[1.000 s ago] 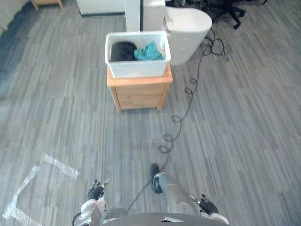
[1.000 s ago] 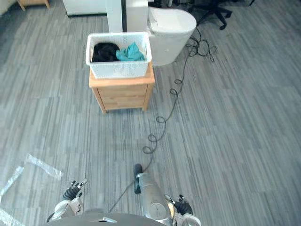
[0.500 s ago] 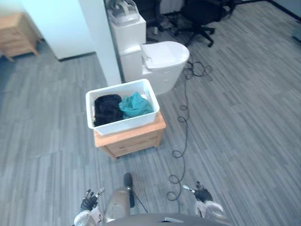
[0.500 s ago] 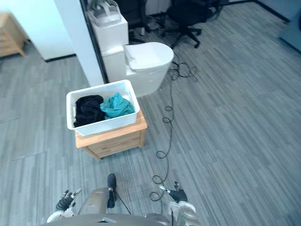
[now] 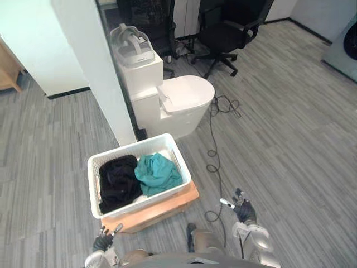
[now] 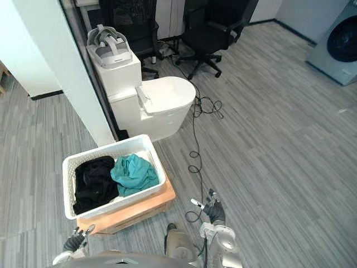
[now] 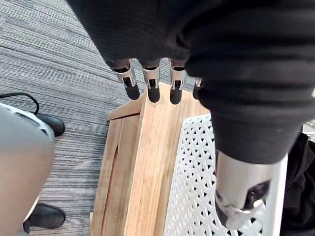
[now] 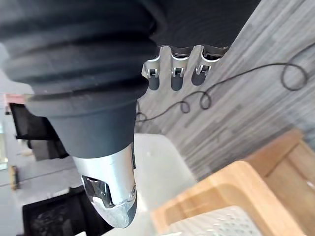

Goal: Pick up the laundry basket with both hands and put the clothes into the washing machine.

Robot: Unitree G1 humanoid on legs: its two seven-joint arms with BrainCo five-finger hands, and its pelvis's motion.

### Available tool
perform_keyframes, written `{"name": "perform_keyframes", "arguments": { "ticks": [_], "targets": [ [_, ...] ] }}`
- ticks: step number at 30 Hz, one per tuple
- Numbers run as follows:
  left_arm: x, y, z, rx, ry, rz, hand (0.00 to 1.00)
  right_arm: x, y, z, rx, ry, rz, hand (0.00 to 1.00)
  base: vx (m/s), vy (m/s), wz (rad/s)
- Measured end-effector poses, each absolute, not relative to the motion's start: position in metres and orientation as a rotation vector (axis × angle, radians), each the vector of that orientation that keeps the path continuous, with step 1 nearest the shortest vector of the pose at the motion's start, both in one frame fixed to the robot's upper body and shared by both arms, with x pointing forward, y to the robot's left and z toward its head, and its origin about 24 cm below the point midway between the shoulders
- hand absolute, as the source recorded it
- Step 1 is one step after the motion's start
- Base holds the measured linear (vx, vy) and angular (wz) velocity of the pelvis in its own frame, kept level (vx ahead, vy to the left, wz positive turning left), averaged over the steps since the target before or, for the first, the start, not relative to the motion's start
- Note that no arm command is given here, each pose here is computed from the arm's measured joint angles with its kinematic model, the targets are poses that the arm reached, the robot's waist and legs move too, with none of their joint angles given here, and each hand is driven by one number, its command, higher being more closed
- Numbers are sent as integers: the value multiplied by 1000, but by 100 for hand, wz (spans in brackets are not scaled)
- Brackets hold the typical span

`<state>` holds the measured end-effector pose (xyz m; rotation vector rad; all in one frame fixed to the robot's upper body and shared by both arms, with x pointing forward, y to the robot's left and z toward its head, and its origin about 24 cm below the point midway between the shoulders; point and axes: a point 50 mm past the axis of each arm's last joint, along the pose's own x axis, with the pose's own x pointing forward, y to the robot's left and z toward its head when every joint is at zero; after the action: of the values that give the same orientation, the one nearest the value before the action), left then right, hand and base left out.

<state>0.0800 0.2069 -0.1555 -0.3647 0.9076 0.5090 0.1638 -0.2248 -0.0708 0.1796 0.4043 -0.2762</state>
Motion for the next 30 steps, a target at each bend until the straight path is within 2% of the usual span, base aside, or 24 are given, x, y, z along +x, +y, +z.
{"name": "perform_keyframes", "arguments": {
  "ticks": [11,14,19,22,23,24,26,27,29,30],
  "targets": [
    [79,220,-151,-381,861,597,0,149,-234,-64,154,379,-296,0,53,-20,12],
    [66,224,-153,-386,880,642,0,149,-231,-58,159,350,-296,0,-41,-9,14],
    [7,233,-156,-446,955,831,0,153,-237,-19,131,180,-304,0,-87,-12,16],
    [-3,266,-139,-495,809,1012,0,162,-239,11,103,46,-290,0,-147,-26,11],
    [6,283,-125,-484,697,1043,0,166,-239,23,84,-4,-283,0,-137,-28,3],
    [8,285,-123,-481,682,1043,0,167,-239,25,82,-10,-282,0,-117,-26,2],
    [65,327,-80,-397,421,964,0,195,-239,52,33,-124,-222,0,-128,-33,2],
    [70,331,-75,-388,397,955,0,198,-239,55,26,-136,-216,0,-132,-33,9],
    [148,352,-17,-284,154,761,0,228,-238,87,-54,-245,-137,0,-153,-34,22],
    [156,353,-10,-271,129,737,0,231,-238,90,-65,-253,-128,0,-137,-26,29]
  ]
}}
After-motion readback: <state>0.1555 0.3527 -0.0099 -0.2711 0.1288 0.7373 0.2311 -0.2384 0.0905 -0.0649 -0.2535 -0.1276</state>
